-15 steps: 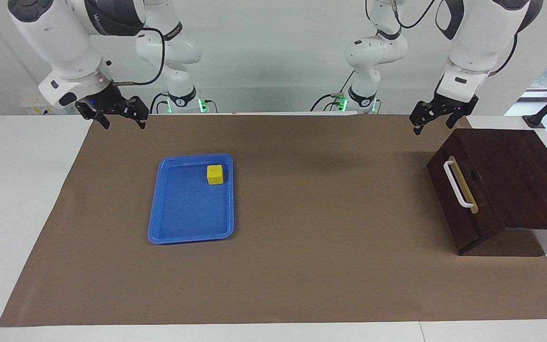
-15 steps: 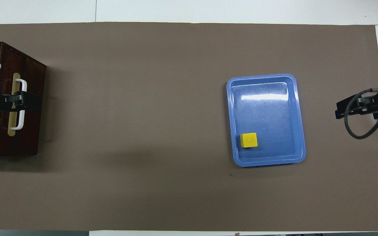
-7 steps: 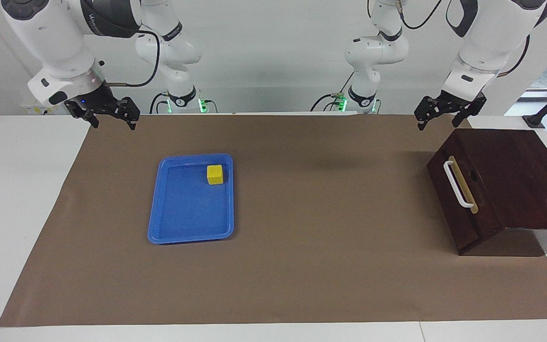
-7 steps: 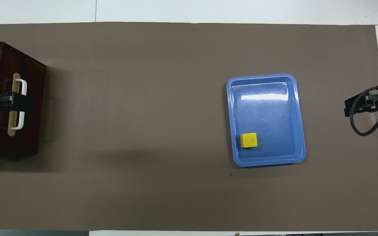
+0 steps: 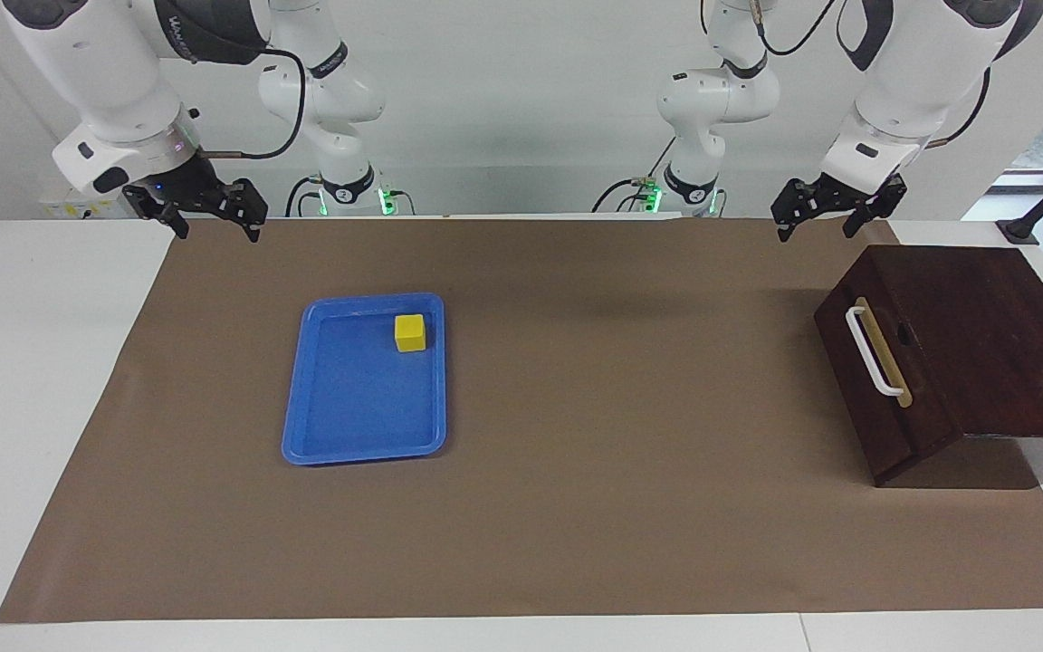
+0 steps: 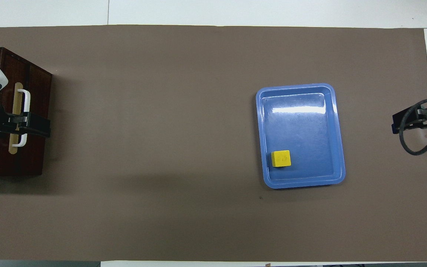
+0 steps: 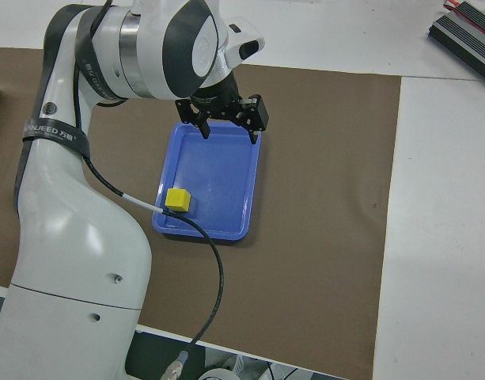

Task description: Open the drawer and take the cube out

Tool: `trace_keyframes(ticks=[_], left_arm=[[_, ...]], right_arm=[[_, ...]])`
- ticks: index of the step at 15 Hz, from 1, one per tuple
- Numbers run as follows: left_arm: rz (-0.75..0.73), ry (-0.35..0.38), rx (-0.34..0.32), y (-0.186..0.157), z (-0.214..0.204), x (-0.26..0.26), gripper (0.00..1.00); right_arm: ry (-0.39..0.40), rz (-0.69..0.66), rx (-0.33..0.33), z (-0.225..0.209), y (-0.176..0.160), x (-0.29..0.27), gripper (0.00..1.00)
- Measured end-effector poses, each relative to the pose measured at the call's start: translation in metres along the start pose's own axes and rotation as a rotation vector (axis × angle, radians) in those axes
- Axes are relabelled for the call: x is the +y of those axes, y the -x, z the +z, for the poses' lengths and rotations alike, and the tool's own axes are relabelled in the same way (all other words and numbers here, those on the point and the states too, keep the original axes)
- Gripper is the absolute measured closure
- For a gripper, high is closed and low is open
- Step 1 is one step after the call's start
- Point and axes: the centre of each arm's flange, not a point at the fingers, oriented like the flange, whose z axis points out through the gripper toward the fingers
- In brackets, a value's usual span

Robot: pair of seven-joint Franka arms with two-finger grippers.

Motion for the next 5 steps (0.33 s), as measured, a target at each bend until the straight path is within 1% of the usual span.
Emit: trace_keyframes(ticks=[5], left_arm=[[0.0,0.004,-0.002,0.0002,0.0001,0.0004,0.0]], right_arm=[[-0.001,0.002,0.0,-0.0012,0.0011,0.0013,0.0]])
